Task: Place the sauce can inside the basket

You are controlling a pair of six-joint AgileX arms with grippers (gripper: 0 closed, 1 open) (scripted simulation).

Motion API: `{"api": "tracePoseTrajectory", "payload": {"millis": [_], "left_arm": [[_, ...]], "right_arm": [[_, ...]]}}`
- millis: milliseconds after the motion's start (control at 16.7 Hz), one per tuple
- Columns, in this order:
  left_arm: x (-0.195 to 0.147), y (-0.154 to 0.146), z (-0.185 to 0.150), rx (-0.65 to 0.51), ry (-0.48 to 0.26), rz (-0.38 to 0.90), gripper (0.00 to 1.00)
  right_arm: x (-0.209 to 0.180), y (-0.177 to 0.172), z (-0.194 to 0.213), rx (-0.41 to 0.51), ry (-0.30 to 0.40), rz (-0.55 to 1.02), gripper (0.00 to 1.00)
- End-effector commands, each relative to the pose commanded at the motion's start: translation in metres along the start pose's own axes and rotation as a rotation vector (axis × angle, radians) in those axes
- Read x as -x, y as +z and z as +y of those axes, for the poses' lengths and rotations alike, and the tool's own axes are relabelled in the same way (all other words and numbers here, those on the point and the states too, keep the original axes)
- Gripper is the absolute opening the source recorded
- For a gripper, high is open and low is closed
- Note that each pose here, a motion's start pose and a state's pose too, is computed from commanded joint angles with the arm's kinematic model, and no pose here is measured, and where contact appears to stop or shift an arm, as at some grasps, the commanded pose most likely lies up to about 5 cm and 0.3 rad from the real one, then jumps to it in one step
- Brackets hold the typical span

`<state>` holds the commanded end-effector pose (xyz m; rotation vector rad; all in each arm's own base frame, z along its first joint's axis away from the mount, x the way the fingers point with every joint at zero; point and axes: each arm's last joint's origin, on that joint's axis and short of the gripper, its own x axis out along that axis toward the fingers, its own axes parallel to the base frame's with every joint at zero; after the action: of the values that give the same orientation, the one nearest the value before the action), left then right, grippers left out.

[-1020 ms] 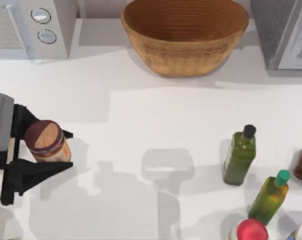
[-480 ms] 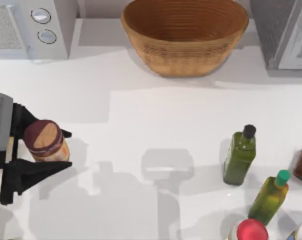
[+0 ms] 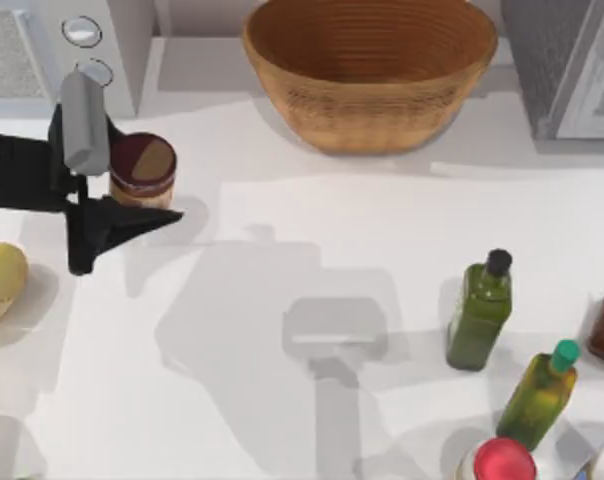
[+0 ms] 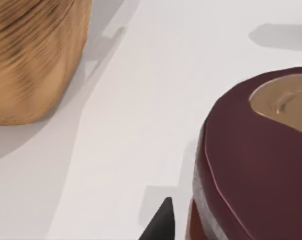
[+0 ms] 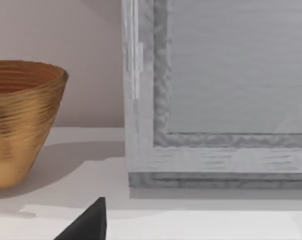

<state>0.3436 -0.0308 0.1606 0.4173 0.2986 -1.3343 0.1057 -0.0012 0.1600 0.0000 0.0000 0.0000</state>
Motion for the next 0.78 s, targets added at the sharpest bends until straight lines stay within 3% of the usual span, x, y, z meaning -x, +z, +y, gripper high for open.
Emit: {"api": "tracePoseTrajectory", "payload": {"millis": [240,480,780], "left_arm": [[-0.04,0.05,0.055,0.024,0.185,0.053,0.0],[-0.085,0.108,0.084,0.118,0.365,-0.021,0.0],[-0.128,0.158,0.091,0.28,0.477,-0.147,0.0]], "right_arm": [[0.0,0.0,0.0,0.0,0.0,0.0,1.0],[0.0,0.0,0.0,0.0,0.0,0.0,1.0],[0.0,0.0,0.0,0.0,0.0,0.0,1.0]]}}
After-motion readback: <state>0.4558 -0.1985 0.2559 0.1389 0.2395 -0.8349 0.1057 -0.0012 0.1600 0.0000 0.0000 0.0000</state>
